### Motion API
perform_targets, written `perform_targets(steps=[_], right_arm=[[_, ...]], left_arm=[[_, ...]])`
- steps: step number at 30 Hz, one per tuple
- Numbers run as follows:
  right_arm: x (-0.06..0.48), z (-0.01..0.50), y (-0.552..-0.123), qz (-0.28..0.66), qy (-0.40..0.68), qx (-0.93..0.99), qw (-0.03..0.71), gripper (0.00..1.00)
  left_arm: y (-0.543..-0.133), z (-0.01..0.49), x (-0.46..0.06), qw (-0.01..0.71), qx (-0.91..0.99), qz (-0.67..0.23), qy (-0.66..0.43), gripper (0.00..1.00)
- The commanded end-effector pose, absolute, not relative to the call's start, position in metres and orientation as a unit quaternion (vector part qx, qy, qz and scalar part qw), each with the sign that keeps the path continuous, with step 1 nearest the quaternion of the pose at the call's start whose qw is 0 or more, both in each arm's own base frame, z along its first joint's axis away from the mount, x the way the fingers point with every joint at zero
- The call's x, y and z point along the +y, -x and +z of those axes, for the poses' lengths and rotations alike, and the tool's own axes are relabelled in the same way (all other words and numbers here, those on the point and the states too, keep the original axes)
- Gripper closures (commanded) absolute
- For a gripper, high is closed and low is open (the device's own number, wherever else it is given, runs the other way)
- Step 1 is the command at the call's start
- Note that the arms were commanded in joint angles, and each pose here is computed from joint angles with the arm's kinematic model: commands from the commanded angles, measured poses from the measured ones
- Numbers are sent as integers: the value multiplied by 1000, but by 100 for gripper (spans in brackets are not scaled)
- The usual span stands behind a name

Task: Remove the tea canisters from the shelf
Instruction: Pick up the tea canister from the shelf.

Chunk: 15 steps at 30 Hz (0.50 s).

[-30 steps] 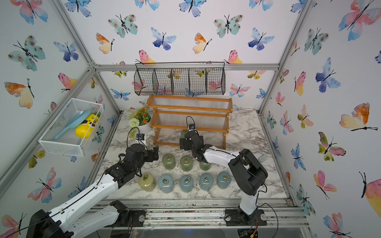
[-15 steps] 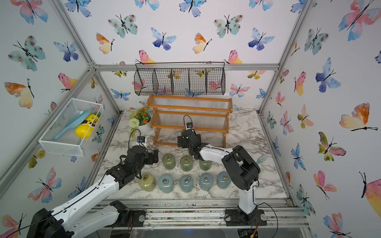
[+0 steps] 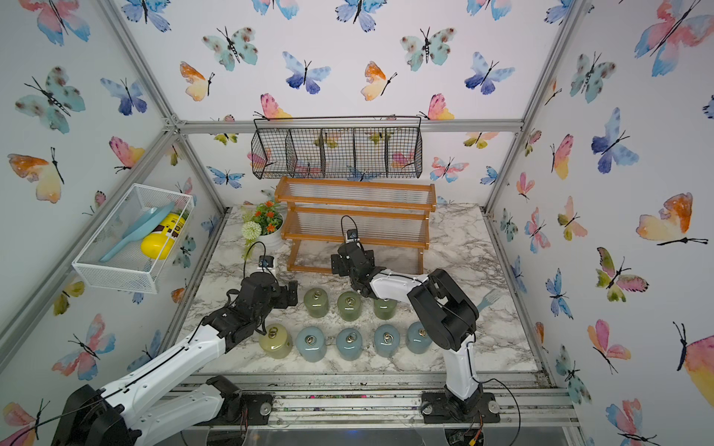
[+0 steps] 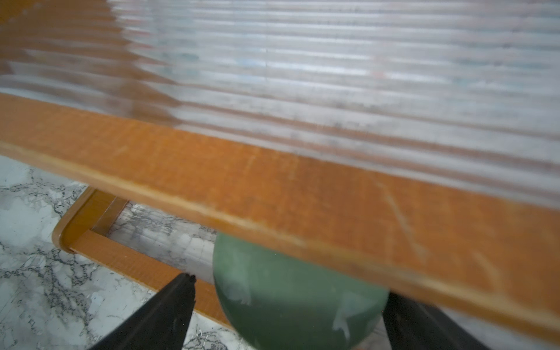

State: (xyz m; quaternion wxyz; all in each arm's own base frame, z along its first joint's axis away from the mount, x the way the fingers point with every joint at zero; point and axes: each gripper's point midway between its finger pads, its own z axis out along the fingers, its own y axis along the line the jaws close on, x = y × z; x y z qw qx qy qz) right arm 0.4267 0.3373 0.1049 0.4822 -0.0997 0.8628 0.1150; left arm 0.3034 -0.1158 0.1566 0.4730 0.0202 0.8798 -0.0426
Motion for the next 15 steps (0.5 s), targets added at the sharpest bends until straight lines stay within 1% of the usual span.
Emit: perform_targets(steps=[1,15], right_arm=[[339,116,-438,117,93,852,501,0],[339,103,-448,124,104,856,491,0]], left_arm=[[-304,158,-119,468,882,-55,-18,2],[-303,157,-120,462,885,-56,-21,2]])
